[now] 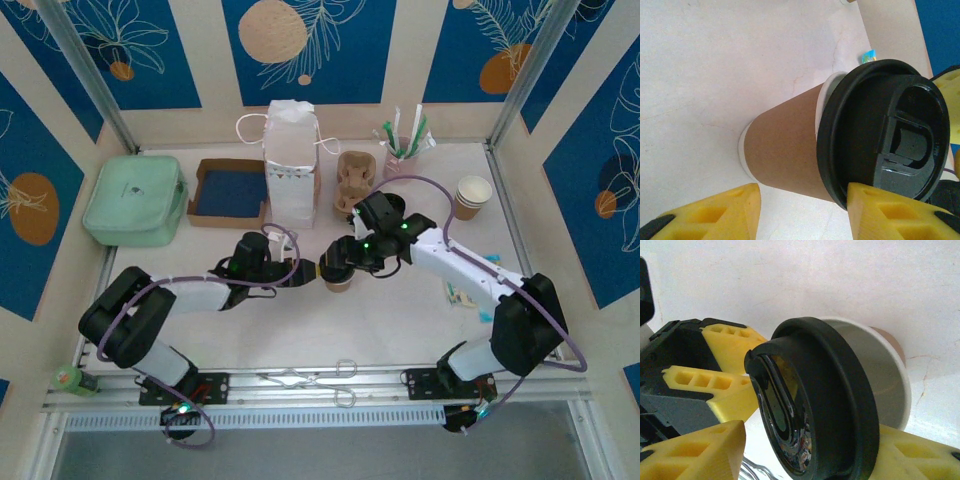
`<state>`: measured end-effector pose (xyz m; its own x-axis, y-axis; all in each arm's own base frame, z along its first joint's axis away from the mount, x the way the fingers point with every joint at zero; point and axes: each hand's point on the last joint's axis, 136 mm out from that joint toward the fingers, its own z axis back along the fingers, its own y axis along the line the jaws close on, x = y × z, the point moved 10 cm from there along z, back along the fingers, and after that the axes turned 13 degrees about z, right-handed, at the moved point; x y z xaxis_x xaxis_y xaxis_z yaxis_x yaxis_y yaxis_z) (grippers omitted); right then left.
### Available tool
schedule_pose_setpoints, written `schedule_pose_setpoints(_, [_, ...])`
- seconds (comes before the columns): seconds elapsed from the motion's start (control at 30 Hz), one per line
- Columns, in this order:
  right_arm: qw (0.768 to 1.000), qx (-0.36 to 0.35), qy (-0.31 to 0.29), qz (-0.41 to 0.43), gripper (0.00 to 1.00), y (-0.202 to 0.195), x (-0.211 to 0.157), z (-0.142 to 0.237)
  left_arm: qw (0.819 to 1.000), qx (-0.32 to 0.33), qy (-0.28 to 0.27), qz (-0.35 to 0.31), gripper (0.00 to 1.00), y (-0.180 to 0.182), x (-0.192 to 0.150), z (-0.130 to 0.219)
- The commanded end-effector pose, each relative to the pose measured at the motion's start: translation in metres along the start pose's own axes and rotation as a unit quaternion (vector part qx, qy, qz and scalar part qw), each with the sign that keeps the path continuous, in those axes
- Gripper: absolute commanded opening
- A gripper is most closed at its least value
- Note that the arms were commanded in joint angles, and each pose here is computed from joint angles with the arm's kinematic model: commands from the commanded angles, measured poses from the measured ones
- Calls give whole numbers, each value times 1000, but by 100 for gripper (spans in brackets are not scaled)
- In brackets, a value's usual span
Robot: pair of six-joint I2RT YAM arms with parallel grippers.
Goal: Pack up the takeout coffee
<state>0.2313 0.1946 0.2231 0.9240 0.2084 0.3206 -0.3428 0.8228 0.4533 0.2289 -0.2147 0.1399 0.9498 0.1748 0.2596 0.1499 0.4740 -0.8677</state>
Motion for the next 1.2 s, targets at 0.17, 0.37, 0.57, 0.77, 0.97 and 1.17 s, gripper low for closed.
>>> schedule_pose_setpoints(0.17, [999,-22,29,8,61,1,-4,-3,1000,1,-3,-12,49,-1,-1,1])
schedule_pose_setpoints(0.37, [999,-35,31,14,62,3,-5,-3,1000,0,-2,-13,49,-2,-1,1])
schedule_pose_setpoints(0.57, [998,-48,34,19,62,4,-4,-3,1000,-2,-4,-17,49,-6,1,2])
schedule_pose_setpoints(0.77, [997,-61,34,21,64,5,-5,-1,1000,-2,-5,-18,49,-6,1,3])
schedule_pose_setpoints(0.97, [997,-72,34,23,64,4,-6,1,1000,-4,-5,-19,49,-8,1,3])
schedule_pose_setpoints(1.17, [996,-84,35,26,65,3,-7,3,1000,-7,-7,-20,49,-10,2,4])
